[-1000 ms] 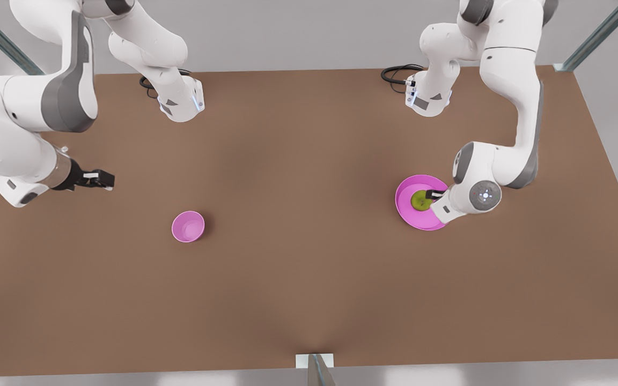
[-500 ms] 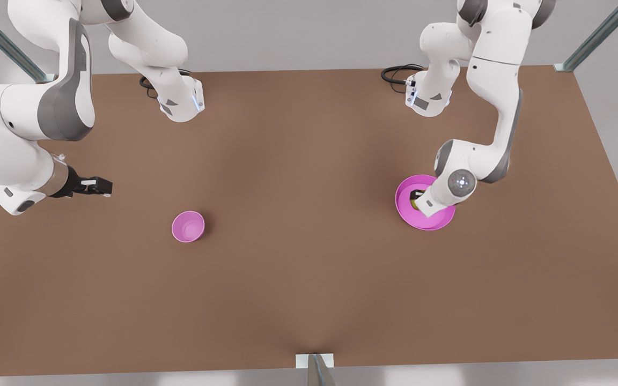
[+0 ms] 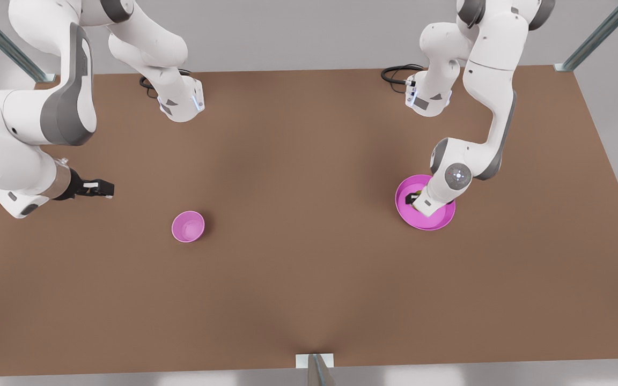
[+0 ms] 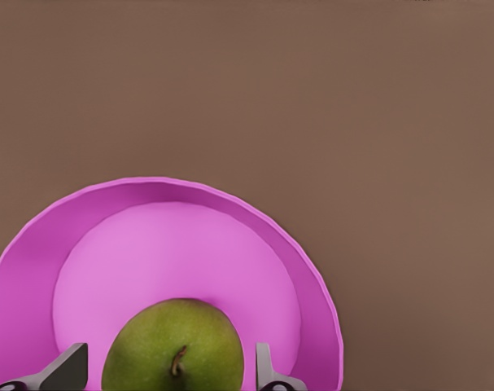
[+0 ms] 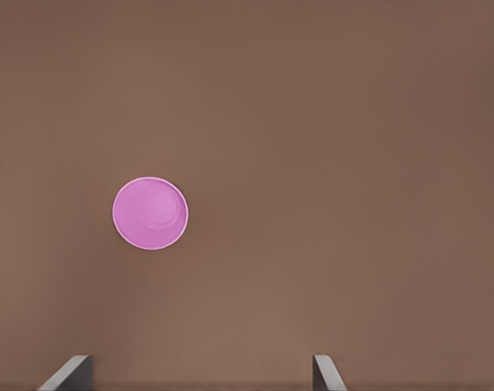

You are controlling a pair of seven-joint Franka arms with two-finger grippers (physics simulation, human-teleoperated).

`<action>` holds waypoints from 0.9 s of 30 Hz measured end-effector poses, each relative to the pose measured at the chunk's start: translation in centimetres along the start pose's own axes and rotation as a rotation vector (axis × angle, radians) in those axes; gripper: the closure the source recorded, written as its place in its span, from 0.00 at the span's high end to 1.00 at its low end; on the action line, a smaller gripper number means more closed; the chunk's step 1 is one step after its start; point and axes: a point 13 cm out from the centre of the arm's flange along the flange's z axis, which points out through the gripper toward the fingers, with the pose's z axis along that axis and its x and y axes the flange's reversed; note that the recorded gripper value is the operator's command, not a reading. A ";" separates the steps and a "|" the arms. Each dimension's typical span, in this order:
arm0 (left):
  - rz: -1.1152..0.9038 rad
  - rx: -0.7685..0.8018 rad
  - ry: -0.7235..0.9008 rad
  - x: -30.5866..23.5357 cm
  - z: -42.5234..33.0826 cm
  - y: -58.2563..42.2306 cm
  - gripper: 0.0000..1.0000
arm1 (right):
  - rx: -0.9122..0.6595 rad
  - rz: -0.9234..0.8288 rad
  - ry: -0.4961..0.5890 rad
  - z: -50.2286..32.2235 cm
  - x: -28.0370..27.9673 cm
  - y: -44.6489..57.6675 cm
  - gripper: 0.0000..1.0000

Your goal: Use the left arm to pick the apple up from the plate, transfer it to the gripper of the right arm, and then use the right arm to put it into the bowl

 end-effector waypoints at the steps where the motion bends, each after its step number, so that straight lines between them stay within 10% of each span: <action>1: -0.005 0.000 -0.001 0.0 0.1 0.0 1.00 | 0.000 -0.001 0.001 0.1 0.0 0.0 1.00; 27: -0.011 -0.007 0.033 1.0 2.9 0.3 1.00 | -0.001 -0.003 0.021 0.7 -0.1 0.3 1.00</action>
